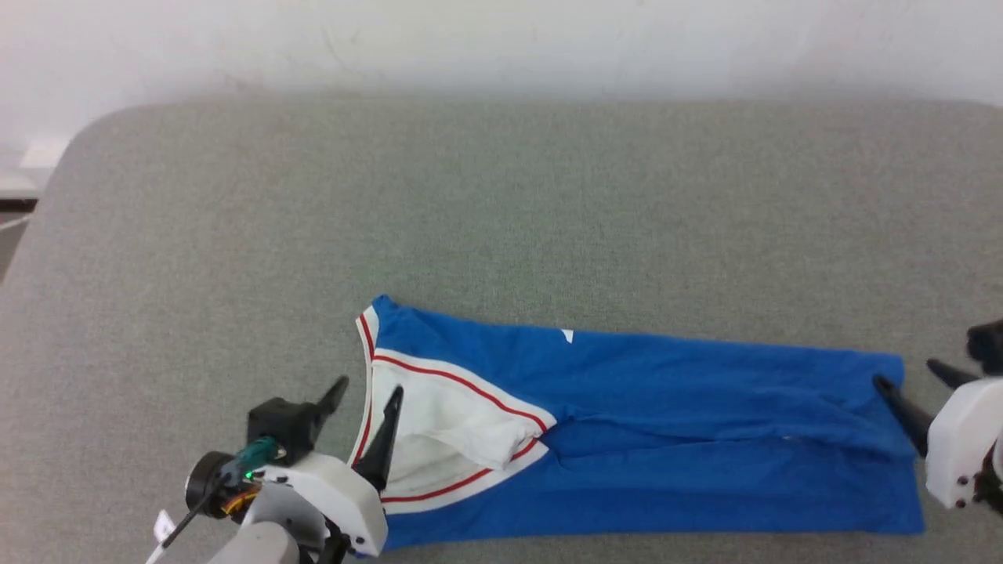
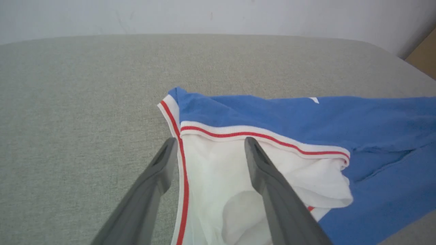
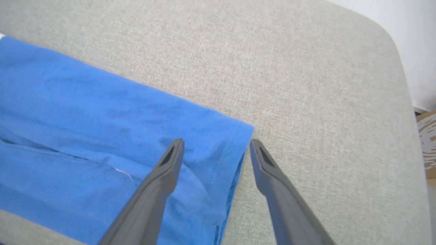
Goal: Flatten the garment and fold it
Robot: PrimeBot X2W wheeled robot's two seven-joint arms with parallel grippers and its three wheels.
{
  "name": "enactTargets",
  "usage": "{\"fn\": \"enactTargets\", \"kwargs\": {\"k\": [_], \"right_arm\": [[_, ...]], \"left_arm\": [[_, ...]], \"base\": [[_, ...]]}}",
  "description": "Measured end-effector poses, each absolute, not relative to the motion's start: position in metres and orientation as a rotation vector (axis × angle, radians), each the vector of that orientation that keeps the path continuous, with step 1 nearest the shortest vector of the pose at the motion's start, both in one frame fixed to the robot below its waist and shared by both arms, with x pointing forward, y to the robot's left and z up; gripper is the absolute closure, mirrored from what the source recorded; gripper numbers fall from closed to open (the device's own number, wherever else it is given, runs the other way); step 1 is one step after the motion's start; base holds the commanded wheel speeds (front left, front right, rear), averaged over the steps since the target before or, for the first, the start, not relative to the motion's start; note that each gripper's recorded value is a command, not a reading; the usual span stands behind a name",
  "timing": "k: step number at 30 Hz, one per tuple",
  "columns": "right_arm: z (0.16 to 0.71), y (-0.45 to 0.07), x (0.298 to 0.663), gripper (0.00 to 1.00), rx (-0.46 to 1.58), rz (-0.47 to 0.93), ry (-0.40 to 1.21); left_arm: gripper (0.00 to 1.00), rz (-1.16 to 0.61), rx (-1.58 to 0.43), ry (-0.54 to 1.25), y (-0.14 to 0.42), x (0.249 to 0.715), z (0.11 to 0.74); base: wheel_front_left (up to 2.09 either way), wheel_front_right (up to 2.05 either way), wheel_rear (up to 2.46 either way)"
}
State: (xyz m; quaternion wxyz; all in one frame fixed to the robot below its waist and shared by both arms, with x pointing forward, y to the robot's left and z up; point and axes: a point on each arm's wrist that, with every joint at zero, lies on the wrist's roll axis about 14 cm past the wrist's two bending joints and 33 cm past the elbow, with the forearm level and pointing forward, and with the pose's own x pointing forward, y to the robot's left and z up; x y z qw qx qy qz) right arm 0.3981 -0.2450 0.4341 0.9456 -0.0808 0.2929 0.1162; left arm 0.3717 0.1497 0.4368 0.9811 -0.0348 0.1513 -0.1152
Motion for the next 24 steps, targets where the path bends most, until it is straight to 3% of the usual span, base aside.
{"fn": "enactTargets", "kwargs": {"k": [6,11,24], "right_arm": [[0.465,-0.258,0.396,0.00,-0.029,0.126,0.526],[0.452,-0.264,0.378,0.00,0.097,-0.021,0.544],[0.407,-0.272,0.362,0.00,0.231,-0.224,0.664]], "left_arm": [[0.00,-0.166,-0.103,0.073,0.161,0.383,0.490],[0.00,0.000,-0.140,-0.191,0.187,0.385,0.561],[0.00,0.075,-0.018,-0.262,0.197,0.368,0.567]], "base": [[0.00,0.00,0.00],[0.00,0.00,0.00],[0.00,0.00,0.00]]}}
